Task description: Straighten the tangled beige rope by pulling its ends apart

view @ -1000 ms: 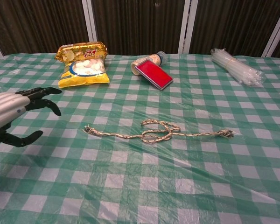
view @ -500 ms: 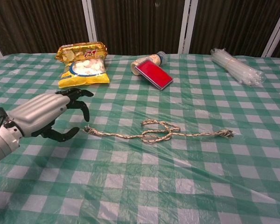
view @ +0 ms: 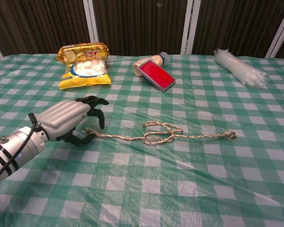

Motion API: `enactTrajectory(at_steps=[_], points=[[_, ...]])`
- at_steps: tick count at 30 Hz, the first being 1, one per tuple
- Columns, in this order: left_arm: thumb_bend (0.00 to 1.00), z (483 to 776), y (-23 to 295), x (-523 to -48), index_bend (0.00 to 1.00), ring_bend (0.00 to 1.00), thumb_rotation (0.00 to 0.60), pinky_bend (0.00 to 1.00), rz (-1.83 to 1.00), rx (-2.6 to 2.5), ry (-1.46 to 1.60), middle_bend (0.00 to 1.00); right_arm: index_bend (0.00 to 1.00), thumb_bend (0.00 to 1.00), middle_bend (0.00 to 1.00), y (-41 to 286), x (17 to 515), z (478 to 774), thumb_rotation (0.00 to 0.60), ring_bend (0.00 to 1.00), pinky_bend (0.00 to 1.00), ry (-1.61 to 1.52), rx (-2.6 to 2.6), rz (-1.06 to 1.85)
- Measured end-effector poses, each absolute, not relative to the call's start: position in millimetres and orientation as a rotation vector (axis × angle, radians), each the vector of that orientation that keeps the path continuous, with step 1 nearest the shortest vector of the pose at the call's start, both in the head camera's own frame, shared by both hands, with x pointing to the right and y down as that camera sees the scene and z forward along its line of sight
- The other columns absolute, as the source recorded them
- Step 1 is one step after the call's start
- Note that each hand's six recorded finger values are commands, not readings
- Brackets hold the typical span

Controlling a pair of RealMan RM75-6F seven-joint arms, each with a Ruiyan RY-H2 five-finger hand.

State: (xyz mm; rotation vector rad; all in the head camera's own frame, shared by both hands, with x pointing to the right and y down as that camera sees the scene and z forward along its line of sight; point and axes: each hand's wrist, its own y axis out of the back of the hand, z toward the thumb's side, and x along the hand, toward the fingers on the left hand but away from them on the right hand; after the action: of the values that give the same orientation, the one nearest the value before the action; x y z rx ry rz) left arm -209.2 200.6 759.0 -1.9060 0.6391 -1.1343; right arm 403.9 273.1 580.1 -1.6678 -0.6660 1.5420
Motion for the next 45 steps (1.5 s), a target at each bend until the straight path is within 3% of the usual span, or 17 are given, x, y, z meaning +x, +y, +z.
enactTrajectory(at_steps=[11, 22, 35, 38, 45], points=[[0.44, 767.3, 202.7, -209.8, 0.48, 0.0, 0.6, 0.14, -1.154, -1.915, 0.623, 0.1, 0.0, 0.27, 0.0, 273.3, 404.7, 579.2, 0.6, 0.0, 0.0, -0.67, -1.664, 1.544], [0.44, 769.0, 201.2, -211.4, 0.56, 0.01, 0.6, 0.14, -1.16, -1.914, 0.63, 0.11, 0.0, 0.27, 0.0, 273.2, 403.8, 580.9, 0.6, 0.0, 0.0, -0.664, -1.665, 1.545], [0.45, 756.0, 201.8, -214.1, 0.62, 0.02, 0.6, 0.15, -1.101, -1.909, 0.654, 0.14, 0.0, 0.27, 0.0, 267.1, 389.0, 592.3, 0.6, 0.0, 0.0, -0.627, -1.699, 1.481], [0.45, 753.9, 202.8, -217.1, 0.62, 0.03, 0.6, 0.15, -1.101, -1.904, 0.652, 0.14, 0.05, 0.27, 0.0, 257.4, 378.9, 597.4, 0.6, 0.0, 0.0, -0.61, -1.713, 1.438], [0.44, 749.3, 205.9, -223.3, 0.62, 0.02, 0.6, 0.15, -1.1, -1.898, 0.655, 0.14, 0.33, 0.27, 0.0, 221.0, 348.1, 624.3, 0.6, 0.0, 0.0, -0.54, -1.756, 1.371]])
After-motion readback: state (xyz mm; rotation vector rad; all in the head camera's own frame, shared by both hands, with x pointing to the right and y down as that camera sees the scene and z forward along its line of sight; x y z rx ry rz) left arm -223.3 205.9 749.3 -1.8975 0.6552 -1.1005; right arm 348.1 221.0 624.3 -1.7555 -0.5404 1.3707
